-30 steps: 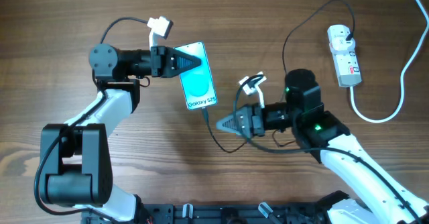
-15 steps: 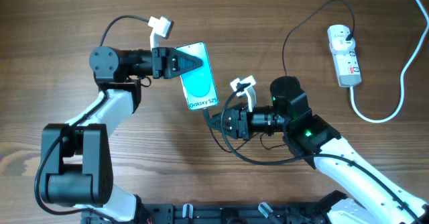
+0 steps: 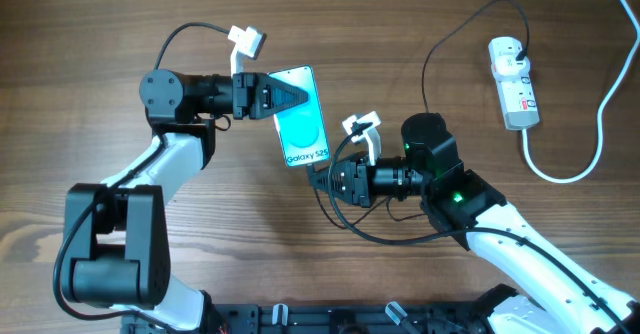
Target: Plug charger to phone and switch on socket
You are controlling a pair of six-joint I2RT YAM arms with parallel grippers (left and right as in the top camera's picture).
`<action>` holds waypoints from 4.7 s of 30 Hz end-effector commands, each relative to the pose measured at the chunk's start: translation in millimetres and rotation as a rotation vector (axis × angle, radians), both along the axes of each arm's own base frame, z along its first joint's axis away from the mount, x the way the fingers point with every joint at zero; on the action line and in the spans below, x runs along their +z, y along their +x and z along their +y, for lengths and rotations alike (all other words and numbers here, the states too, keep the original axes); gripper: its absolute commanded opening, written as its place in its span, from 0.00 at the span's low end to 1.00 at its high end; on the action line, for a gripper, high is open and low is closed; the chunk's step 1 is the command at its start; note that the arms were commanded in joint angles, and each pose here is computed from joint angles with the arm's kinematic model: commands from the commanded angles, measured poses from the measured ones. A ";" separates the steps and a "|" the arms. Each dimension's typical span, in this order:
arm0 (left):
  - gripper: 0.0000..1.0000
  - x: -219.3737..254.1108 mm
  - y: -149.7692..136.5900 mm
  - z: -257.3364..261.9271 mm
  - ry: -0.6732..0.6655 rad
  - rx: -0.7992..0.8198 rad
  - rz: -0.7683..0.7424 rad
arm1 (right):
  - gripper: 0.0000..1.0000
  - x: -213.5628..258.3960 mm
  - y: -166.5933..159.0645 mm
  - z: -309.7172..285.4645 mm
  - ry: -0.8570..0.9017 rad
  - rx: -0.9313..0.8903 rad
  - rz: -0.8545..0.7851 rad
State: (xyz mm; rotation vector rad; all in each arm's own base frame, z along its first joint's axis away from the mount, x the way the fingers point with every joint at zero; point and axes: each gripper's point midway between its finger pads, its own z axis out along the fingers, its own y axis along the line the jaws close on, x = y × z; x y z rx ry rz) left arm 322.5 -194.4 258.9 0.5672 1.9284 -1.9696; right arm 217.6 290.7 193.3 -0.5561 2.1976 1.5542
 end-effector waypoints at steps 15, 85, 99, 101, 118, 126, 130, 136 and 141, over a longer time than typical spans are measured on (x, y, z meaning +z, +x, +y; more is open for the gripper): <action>0.04 0.2 -6.3 -6.0 0.000 -0.023 -0.022 | 0.05 5.9 0.6 4.0 0.017 0.019 0.006; 0.04 1.4 -21.6 -27.3 -0.002 -0.093 -0.034 | 0.75 9.1 26.9 -49.4 -0.295 -0.255 -0.027; 0.04 83.9 81.4 -48.9 -0.063 0.205 0.040 | 0.91 81.8 -19.7 -148.3 -0.301 -0.646 -0.232; 0.04 83.7 86.4 -65.4 -0.014 0.224 0.001 | 0.91 80.9 -27.9 -159.9 -0.312 -0.681 -0.229; 0.04 -146.2 77.0 -89.5 0.477 0.079 0.145 | 0.93 52.7 -38.1 -182.9 -0.437 -0.745 -0.141; 0.05 -216.8 78.9 -80.2 0.530 0.065 0.261 | 0.93 51.8 -38.5 -183.1 -0.428 -0.757 -0.118; 0.04 -239.1 81.9 -76.0 0.535 0.070 0.287 | 0.93 50.2 -38.1 -182.7 -0.425 -0.764 -0.098; 0.05 -259.1 83.9 -72.5 0.542 0.075 0.305 | 0.97 42.8 -38.9 -183.3 -0.451 -0.760 -0.071; 0.09 -273.3 82.7 -70.5 0.564 0.079 0.324 | 0.99 36.1 -41.5 -184.9 -0.477 -0.754 -0.051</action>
